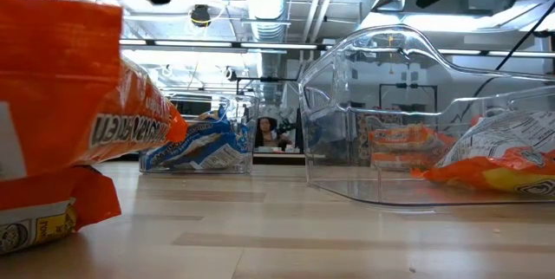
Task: Sort Maruchan noodles
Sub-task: Put the orange noodle pack into the bottom transparent bin
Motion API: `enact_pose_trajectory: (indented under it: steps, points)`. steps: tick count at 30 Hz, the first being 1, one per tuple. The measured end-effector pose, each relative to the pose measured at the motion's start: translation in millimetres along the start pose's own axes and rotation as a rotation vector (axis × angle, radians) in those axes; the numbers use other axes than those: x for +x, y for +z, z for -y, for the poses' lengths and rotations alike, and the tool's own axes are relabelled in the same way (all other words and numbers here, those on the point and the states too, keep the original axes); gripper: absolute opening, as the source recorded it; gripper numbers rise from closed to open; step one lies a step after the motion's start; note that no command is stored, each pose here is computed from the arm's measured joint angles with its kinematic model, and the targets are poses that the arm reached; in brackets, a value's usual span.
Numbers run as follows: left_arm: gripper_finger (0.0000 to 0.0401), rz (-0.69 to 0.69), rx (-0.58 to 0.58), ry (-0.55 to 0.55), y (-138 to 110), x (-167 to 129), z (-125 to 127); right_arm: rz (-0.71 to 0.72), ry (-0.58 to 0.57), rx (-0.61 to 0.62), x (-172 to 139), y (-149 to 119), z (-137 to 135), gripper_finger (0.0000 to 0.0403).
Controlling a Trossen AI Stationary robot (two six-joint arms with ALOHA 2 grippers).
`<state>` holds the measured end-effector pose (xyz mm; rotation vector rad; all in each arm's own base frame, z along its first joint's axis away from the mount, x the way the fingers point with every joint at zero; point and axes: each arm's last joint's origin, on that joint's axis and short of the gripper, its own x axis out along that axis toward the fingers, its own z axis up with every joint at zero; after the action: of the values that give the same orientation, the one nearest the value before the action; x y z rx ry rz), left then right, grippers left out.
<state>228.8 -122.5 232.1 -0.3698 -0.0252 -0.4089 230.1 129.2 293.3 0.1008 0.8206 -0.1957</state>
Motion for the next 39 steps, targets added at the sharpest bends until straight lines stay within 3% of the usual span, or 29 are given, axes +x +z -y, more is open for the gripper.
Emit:
enact_pose_trajectory:
  steps: [3, 6, 10, 13, 16, 20, 26, 39]
  points:
    - [0.0188, -0.148, 0.059, -0.063, -5, 33, 12, -0.001, 0.000, -0.001, 0, 0, 0, 0.0244]
    - [0.0188, -0.384, 0.165, -0.063, -11, 62, 28, -0.002, -0.001, -0.004, 0, 0, 0, 0.0244]
    - [0.0188, -0.691, 0.272, 0.078, -22, 90, 54, -0.002, -0.001, -0.009, 0, 0, 0, 0.0244]
    - [0.0188, -0.840, 0.373, 0.200, -33, 106, 74, -0.002, -0.001, -0.015, 0, 0, 0, 0.0244]
    - [0.0188, -0.953, 0.446, 0.243, -45, 118, 89, -0.002, -0.001, -0.015, 0, 0, 0, 0.0244]
    - [0.0187, -1.068, 0.457, 0.280, -59, 126, 101, -0.001, -0.001, -0.012, 0, 0, 0, 0.0244]
    - [0.0187, -1.140, 0.428, 0.466, -64, 122, 92, -0.001, -0.002, -0.012, 0, 0, 0, 0.0244]
    - [0.0187, -1.213, 0.252, 0.446, -78, 133, 71, 0.000, -0.004, -0.012, 0, 0, 0, 0.0244]
